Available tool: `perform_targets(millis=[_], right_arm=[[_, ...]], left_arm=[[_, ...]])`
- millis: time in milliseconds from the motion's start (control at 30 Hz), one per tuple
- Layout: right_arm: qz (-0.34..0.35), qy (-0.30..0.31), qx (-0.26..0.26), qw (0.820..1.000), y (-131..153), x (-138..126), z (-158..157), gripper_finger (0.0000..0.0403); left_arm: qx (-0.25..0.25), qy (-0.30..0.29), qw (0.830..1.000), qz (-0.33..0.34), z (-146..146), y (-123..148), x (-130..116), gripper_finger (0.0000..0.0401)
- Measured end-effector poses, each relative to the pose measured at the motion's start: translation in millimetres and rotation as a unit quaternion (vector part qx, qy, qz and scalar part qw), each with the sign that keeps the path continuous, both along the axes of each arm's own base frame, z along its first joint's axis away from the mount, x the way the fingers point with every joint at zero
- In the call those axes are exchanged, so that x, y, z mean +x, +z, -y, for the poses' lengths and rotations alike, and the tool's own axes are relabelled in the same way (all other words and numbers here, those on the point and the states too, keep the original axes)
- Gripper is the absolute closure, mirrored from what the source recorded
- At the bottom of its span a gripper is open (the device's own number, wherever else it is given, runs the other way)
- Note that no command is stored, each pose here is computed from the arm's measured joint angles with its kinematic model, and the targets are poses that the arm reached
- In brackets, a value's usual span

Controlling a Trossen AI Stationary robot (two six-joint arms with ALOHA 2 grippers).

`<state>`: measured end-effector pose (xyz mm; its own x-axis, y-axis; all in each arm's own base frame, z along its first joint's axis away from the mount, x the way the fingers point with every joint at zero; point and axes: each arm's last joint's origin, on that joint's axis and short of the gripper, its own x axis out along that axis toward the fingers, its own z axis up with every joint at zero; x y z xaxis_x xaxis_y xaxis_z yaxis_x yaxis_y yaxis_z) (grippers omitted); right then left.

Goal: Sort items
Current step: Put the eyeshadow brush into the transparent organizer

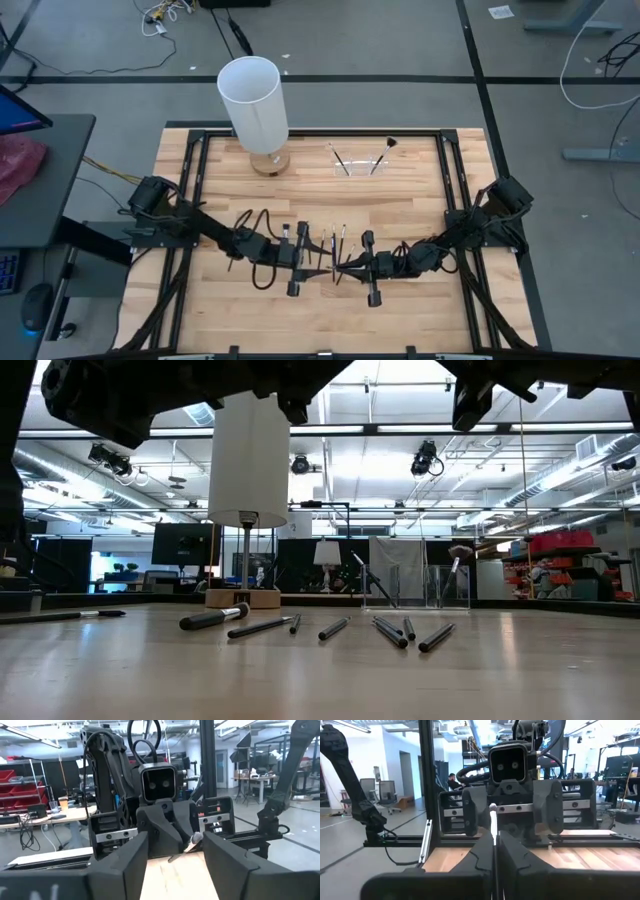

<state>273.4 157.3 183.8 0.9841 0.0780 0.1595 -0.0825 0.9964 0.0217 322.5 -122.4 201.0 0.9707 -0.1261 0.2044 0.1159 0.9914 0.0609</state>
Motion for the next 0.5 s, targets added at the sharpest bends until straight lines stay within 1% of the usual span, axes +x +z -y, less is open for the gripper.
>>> perform_targets(millis=[167, 500], right_arm=[[0.0, 0.0, 0.0, 1.0, 0.0, 0.1, 0.0, 0.0394], [-0.007, 0.0, -0.004, 1.0, -1.7, 0.3, -0.2, 0.0394]], left_arm=[[0.001, 0.0, 1.0, -0.003, 0.3, -0.4, 0.3, 0.0256], [0.007, -0.033, 0.999, 0.003, 2.3, 1.5, 0.9, 0.0364]])
